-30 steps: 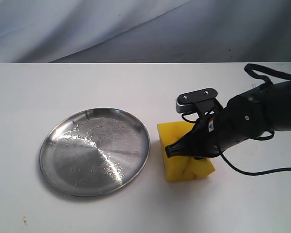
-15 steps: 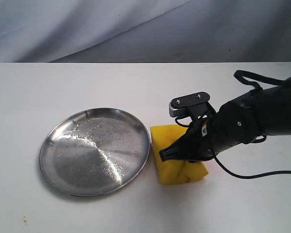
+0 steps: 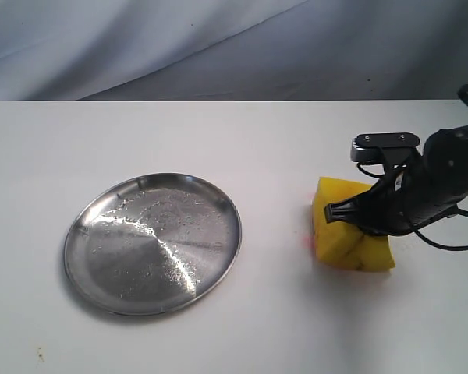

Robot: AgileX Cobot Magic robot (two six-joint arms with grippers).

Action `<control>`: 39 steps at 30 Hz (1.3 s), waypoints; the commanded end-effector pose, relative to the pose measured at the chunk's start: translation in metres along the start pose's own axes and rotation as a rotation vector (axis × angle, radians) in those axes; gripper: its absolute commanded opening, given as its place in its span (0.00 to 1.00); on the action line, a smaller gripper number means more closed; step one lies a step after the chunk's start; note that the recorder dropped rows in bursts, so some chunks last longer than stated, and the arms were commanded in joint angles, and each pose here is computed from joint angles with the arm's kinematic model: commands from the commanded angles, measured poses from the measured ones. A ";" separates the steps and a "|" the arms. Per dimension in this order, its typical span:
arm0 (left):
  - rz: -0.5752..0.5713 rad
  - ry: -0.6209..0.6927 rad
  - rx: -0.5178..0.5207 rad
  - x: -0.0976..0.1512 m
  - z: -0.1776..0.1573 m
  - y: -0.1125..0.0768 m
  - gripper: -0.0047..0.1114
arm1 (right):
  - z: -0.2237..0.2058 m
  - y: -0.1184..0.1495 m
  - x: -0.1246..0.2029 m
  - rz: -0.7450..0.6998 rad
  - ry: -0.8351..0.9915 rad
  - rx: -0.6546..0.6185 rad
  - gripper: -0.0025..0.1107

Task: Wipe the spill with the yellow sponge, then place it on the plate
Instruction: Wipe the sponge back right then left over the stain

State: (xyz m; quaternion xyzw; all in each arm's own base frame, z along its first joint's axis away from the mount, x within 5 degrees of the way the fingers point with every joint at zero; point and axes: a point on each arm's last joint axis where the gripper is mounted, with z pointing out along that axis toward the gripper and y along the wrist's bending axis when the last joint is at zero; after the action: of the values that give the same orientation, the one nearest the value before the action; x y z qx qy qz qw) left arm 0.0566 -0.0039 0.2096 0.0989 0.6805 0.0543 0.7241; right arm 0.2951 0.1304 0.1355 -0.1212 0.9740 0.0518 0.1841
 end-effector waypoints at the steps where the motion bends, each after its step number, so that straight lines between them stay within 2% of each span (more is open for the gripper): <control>1: -0.017 -0.010 -0.003 -0.002 0.000 0.000 0.04 | 0.002 0.011 0.008 -0.046 0.052 -0.007 0.02; 12: -0.017 -0.010 -0.003 -0.002 0.000 0.000 0.04 | -0.003 0.086 0.030 -0.284 0.045 -0.108 0.02; 21: -0.017 -0.010 -0.003 -0.002 0.000 0.000 0.04 | -0.006 0.103 0.038 -0.380 0.039 -0.131 0.02; 23: -0.017 -0.010 -0.003 -0.002 0.000 0.000 0.04 | -0.005 0.095 0.033 -0.371 0.031 -0.115 0.02; 34: -0.017 -0.010 -0.003 -0.002 0.000 0.000 0.04 | 0.002 0.015 0.010 -0.055 0.061 0.013 0.02; 39: -0.017 -0.010 -0.003 -0.002 0.000 0.000 0.04 | 0.002 0.010 0.010 -0.021 0.071 0.015 0.02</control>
State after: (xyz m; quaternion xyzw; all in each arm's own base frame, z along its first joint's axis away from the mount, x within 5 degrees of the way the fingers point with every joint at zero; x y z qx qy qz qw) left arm 0.0566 -0.0039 0.2096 0.0989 0.6805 0.0543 0.7241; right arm 0.2877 0.1429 0.1358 -0.1289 0.9748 0.0519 0.1748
